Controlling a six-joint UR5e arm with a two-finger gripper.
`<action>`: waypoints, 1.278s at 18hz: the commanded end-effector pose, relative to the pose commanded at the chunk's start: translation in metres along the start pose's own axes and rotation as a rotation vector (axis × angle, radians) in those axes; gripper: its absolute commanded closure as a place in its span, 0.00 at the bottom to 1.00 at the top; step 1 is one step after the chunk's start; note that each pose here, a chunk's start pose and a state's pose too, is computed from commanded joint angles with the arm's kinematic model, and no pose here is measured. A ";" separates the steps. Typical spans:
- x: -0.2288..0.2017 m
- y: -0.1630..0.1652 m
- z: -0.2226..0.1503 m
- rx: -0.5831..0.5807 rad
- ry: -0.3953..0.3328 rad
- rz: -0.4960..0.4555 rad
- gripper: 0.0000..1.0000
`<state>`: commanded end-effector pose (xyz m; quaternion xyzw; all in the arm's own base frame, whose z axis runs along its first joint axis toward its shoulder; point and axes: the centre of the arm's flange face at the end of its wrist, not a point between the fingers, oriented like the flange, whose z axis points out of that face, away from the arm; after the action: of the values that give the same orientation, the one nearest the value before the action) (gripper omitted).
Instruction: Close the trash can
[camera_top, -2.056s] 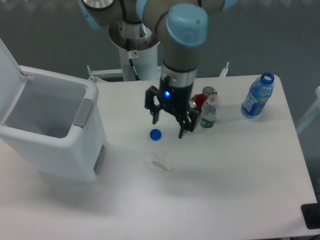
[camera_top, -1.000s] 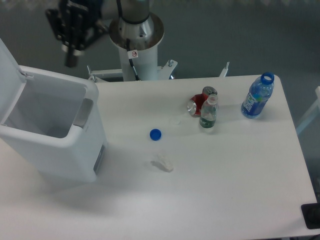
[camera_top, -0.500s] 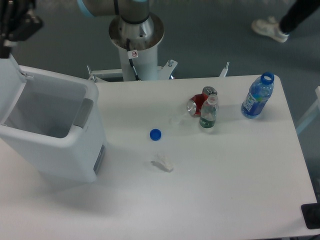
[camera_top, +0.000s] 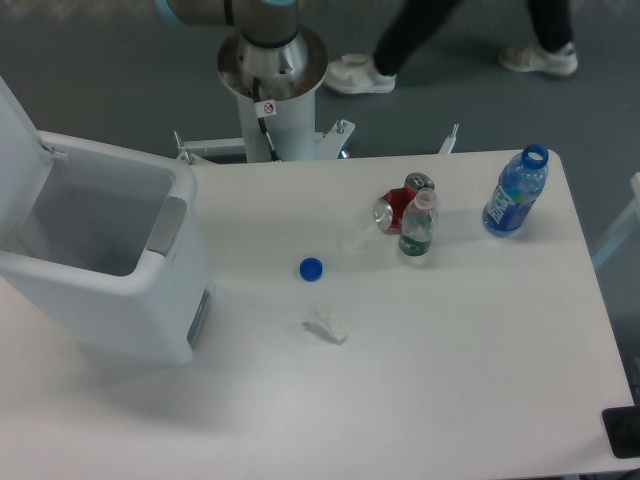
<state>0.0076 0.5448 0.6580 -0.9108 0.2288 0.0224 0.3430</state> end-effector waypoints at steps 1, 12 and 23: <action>0.008 -0.002 0.006 -0.034 -0.005 0.017 1.00; 0.032 -0.001 0.017 -0.157 -0.019 0.046 1.00; 0.015 0.016 0.020 -0.227 -0.113 -0.036 1.00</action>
<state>0.0162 0.5406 0.6299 -0.9450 0.1888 0.0934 0.2503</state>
